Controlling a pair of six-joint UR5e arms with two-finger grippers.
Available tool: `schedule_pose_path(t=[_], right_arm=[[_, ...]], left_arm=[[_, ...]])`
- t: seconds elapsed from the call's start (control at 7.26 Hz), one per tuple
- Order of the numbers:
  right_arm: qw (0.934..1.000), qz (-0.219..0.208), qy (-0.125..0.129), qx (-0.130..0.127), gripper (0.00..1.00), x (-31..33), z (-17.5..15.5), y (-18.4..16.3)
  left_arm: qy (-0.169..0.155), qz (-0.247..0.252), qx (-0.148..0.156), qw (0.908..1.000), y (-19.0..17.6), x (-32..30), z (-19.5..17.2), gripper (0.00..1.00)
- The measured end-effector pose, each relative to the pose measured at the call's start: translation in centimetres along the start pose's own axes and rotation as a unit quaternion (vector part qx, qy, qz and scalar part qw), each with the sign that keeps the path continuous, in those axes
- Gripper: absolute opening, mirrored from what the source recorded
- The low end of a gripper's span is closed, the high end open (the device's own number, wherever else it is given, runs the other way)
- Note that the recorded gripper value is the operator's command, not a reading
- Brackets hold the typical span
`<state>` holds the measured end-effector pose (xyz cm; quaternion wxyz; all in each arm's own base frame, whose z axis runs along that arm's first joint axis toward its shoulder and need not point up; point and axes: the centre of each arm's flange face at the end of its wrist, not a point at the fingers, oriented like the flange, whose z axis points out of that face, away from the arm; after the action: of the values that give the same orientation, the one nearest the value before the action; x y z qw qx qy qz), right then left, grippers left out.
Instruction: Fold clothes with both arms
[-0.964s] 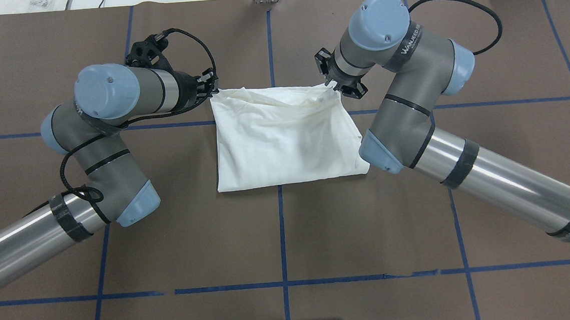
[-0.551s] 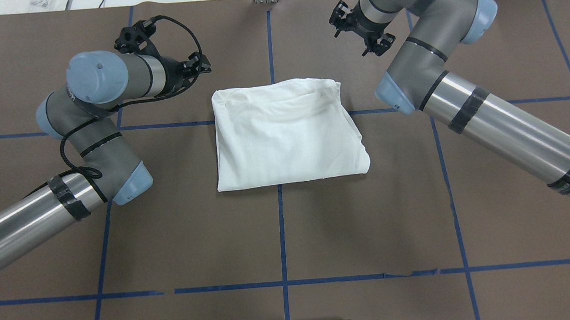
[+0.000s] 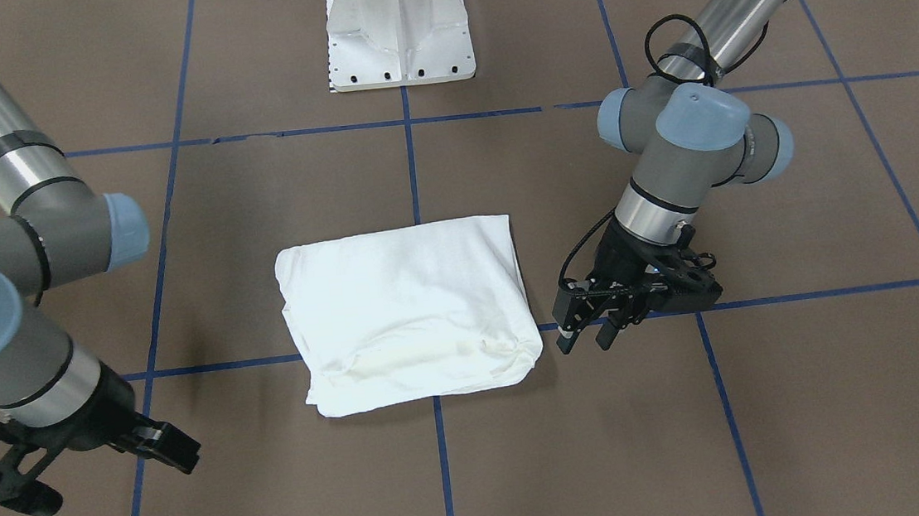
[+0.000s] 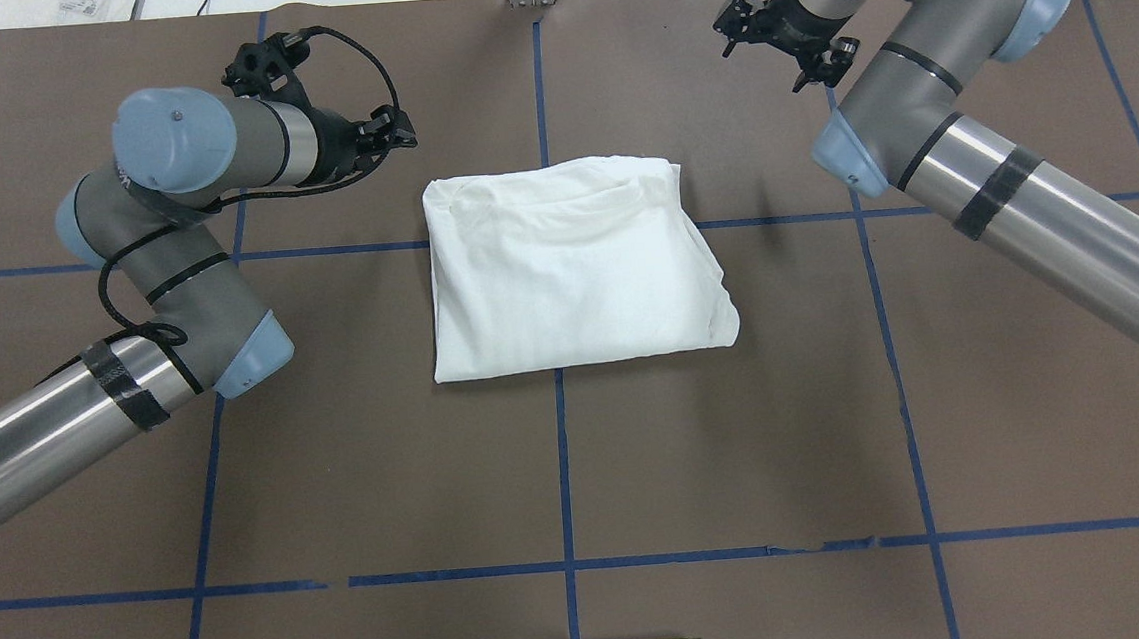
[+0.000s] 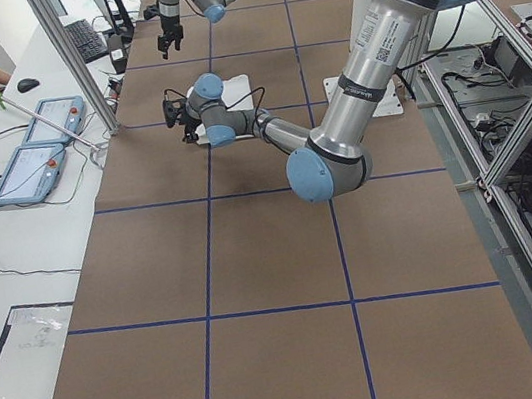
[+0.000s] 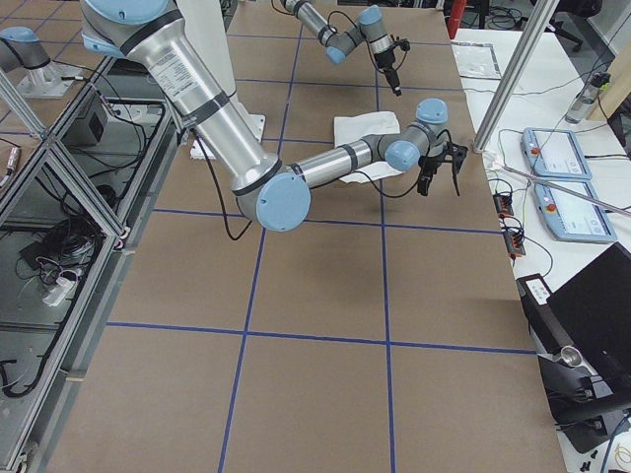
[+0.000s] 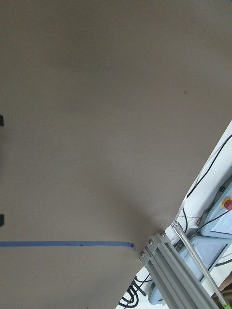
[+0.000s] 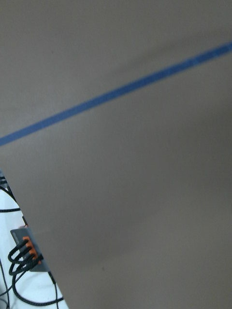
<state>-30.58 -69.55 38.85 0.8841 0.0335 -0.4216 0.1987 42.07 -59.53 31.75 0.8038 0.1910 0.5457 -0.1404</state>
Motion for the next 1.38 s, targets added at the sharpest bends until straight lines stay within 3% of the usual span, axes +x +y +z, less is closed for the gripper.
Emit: schedule_pose_path(t=[0.28, 0.69, 0.96, 1.24, 1.38], right_arm=[[0.9949, -0.098, 0.017, -0.011, 1.00, 11.4, -2.2, -3.2], [0.9777, -0.198, 0.054, -0.045, 1.00, 22.6, -6.8, -7.6], [0.9667, -0.235, 0.069, -0.076, 1.00, 28.2, -8.3, -8.1], [0.9662, -0.233, 0.070, -0.084, 1.00, 33.5, -9.3, -7.3], [0.9671, -0.231, 0.066, -0.084, 1.00, 35.3, -10.0, -6.4]], left_arm=[[-0.007, 0.103, -0.017, 0.9945, -1.3, -4.9, -3.7, 0.67], [-0.020, 0.195, -0.057, 0.9789, -4.8, -15.0, -10.6, 0.68], [-0.062, 0.242, -0.079, 0.9651, -8.1, -21.9, -15.8, 0.69], [-0.112, 0.282, -0.107, 0.9468, -10.4, -24.5, -21.3, 0.72], [-0.128, 0.287, -0.122, 0.9416, -10.9, -24.5, -23.2, 0.90]])
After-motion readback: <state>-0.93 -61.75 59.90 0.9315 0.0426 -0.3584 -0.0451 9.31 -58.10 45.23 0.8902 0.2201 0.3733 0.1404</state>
